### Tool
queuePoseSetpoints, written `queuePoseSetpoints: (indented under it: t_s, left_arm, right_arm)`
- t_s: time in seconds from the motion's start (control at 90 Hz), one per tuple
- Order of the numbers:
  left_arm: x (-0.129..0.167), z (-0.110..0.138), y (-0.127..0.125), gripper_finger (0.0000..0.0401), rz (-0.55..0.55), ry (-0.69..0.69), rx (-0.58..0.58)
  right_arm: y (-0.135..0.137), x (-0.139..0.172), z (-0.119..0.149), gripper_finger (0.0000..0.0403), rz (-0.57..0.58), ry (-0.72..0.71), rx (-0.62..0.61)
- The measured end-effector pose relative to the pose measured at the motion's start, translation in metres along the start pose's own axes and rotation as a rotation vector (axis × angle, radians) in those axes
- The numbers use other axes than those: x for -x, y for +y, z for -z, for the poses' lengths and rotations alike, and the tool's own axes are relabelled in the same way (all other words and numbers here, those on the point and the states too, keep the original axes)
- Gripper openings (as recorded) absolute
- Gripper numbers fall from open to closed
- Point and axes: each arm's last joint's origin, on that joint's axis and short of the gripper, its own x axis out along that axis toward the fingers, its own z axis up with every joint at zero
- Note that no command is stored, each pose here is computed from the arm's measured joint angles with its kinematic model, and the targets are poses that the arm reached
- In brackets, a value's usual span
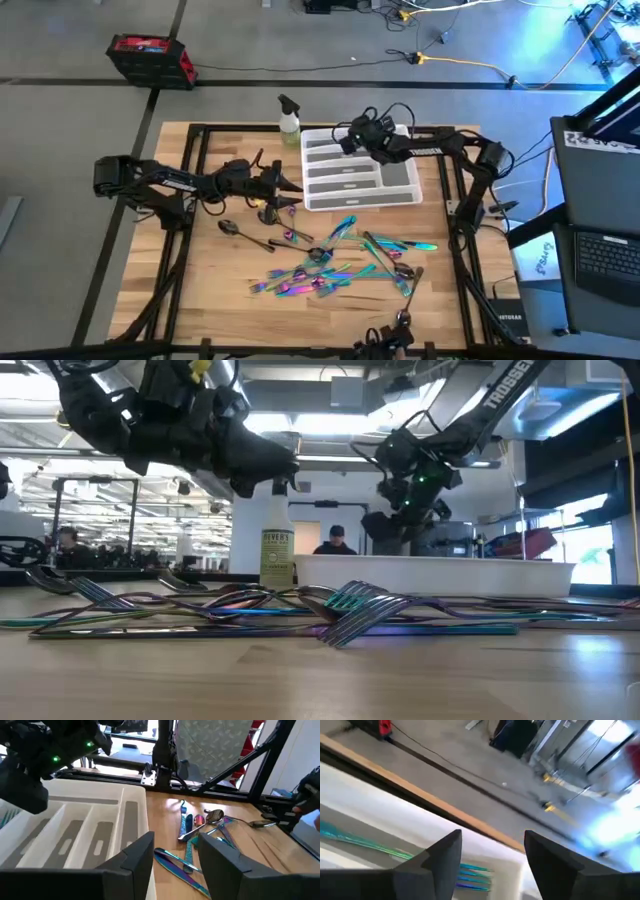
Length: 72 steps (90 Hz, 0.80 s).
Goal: Sort silverware
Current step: Put the blue fork on the white silverware tray, then put the black spoon on the white silverware tray
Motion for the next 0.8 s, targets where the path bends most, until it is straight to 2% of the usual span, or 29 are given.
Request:
queuePoseSetpoints:
  t_s: [0.089,0.244,0.322,0.478,0.6,0.7,0.8]
  left_arm:
    - [0.0,0.0,0.0,0.0138,-0.003,-0.001,0.001]
    - [0.0,0.001,0.001,0.0138,-0.012,0.008,0.003]
    - [0.0,0.002,0.001,0.0138,-0.012,0.02,0.007]
    - [0.0,0.002,0.001,0.0138,-0.013,0.021,0.007]
    - [0.0,0.004,0.001,0.0138,-0.014,0.037,0.012]
    - [0.0,0.006,0.0,0.0138,-0.014,0.057,0.017]
    - [0.0,0.01,-0.002,0.0138,-0.005,0.097,0.009]
  right_arm:
    - [0.003,0.003,-0.001,0.02,-0.003,-0.001,0.017]
    - [0.007,0.007,-0.011,0.02,-0.041,0.006,-0.056]
    - [0.008,0.011,-0.017,0.02,-0.127,0.034,-0.133]
    - [0.012,0.026,-0.035,0.02,-0.516,0.051,-0.361]
    - [0.025,0.04,-0.044,0.02,-0.903,0.059,-0.407]
    - [0.039,0.058,-0.045,0.02,-1.197,0.095,-0.343]
    - [0.057,0.079,-0.036,0.02,-1.399,0.149,-0.19]
